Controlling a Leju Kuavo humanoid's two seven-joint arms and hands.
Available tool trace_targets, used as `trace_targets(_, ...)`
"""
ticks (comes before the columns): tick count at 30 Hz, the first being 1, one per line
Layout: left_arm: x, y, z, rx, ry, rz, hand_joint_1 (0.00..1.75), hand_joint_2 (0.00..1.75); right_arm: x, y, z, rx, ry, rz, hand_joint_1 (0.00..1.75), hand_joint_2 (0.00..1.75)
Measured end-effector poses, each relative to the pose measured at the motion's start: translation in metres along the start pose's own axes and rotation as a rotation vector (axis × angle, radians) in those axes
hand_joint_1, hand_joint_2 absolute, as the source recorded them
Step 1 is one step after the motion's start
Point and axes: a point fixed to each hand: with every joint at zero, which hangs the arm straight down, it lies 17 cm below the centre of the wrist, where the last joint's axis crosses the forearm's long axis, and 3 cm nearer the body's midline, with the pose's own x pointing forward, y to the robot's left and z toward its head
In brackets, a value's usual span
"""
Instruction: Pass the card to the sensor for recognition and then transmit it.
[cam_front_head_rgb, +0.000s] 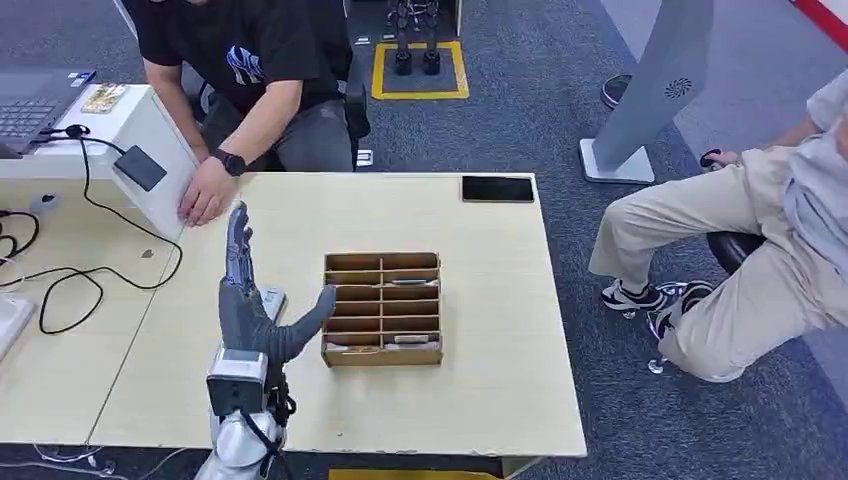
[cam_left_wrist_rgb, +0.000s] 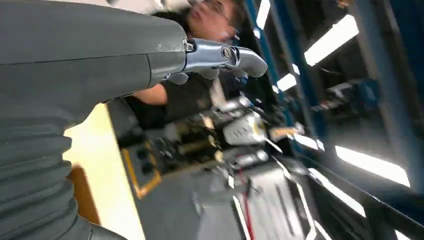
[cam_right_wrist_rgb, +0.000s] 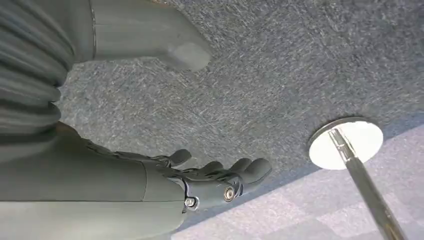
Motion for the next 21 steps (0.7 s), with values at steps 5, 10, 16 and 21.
trace_targets(5,0.019,-0.013,0.01,-0.051,-0.036,0.044,0.0,1.75,0.0,0.0,0.0,-0.002,0.001,-0.002,0.0,1.75)
trace_targets(10,0.026,-0.016,0.012,-0.068,-0.051,0.055,0.0,1.75,0.0,0.0,0.0,-0.002,0.001,-0.002,0.0,1.75)
trace_targets(16,0.037,-0.029,0.022,-0.148,-0.075,0.165,0.0,1.75,-0.001,-0.001,0.0,-0.006,0.005,-0.006,0.0,1.75)
trace_targets(21,0.051,-0.047,0.036,-0.261,-0.141,0.13,0.0,1.75,-0.002,-0.003,-0.001,-0.007,-0.001,0.002,0.0,1.75)
